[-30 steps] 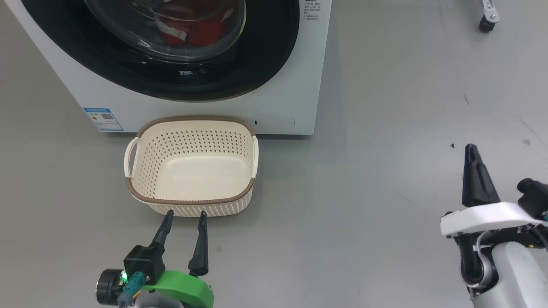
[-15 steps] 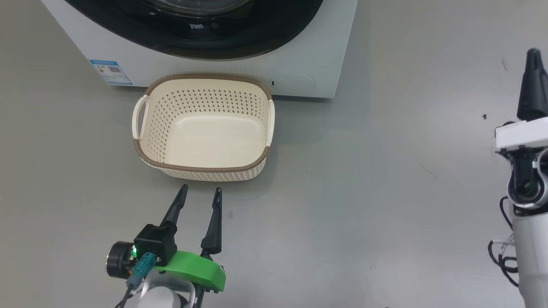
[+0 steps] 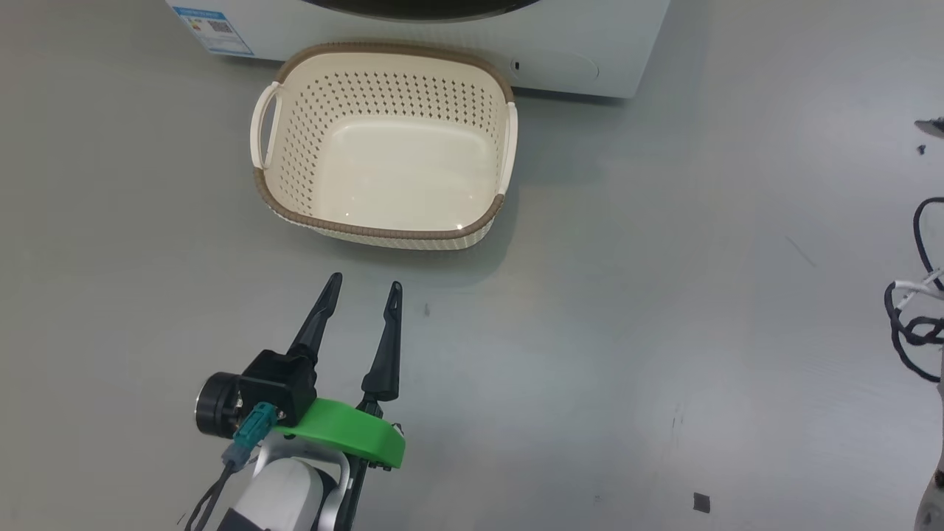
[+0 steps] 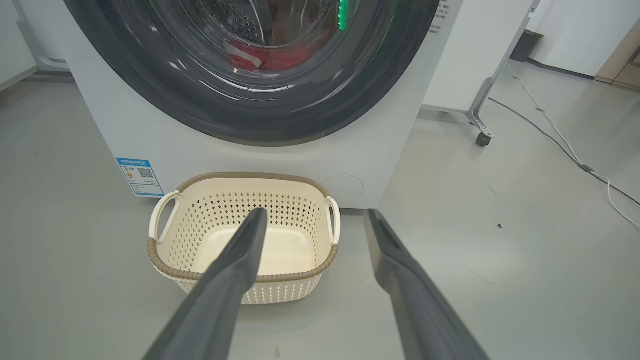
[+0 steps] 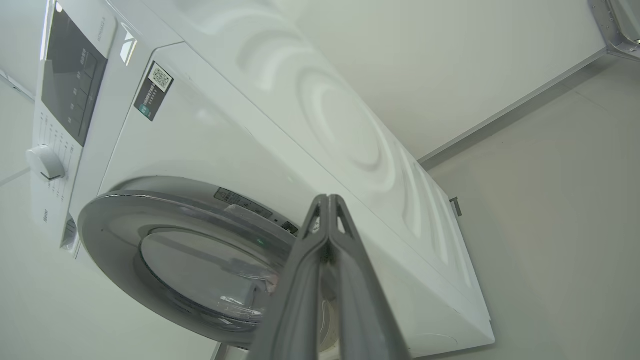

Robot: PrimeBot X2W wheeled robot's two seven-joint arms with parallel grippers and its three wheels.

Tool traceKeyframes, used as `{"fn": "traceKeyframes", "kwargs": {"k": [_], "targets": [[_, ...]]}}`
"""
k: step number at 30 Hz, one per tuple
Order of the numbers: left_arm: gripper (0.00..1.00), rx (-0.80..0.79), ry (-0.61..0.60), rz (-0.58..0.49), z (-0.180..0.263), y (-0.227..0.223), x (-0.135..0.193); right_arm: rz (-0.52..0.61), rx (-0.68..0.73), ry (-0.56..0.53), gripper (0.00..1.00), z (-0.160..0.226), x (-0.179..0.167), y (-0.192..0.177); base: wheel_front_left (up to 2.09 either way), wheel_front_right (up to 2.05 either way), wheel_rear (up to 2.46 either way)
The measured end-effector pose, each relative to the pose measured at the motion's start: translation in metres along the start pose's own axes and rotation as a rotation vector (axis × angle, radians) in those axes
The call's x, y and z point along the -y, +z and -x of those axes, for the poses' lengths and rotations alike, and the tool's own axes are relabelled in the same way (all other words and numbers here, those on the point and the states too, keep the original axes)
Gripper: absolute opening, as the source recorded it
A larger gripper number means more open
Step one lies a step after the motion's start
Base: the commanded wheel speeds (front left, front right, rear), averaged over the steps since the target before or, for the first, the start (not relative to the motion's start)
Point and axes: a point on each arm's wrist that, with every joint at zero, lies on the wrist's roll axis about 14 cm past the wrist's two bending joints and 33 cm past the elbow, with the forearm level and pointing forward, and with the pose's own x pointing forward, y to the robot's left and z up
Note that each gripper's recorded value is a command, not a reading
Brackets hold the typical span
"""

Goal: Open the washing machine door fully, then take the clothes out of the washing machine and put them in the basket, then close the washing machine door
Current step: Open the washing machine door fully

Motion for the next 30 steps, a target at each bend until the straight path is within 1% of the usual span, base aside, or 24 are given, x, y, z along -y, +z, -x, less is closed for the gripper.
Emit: {"fn": "traceKeyframes", "kwargs": {"k": [4, 14, 23, 30], "targets": [[1.00, -0.013, 0.014, 0.014, -0.004, -0.004, -0.005, -0.072, -0.029, 0.032, 0.00, -0.022, -0.004, -0.005, 0.00, 0.00, 0.00], [1.00, -0.033, 0.060, 0.028, -0.007, -0.011, -0.021, -0.238, -0.142, 0.062, 0.00, -0.067, -0.013, -0.029, 0.00, 0.00, 0.00], [1.00, -0.050, 0.098, 0.026, -0.008, -0.017, -0.035, -0.364, -0.215, 0.064, 0.00, -0.100, -0.020, -0.045, 0.00, 0.00, 0.00], [1.00, -0.056, 0.111, 0.055, -0.010, -0.018, -0.038, -0.479, -0.261, 0.056, 0.00, -0.120, -0.021, -0.063, 0.00, 0.00, 0.00]]}}
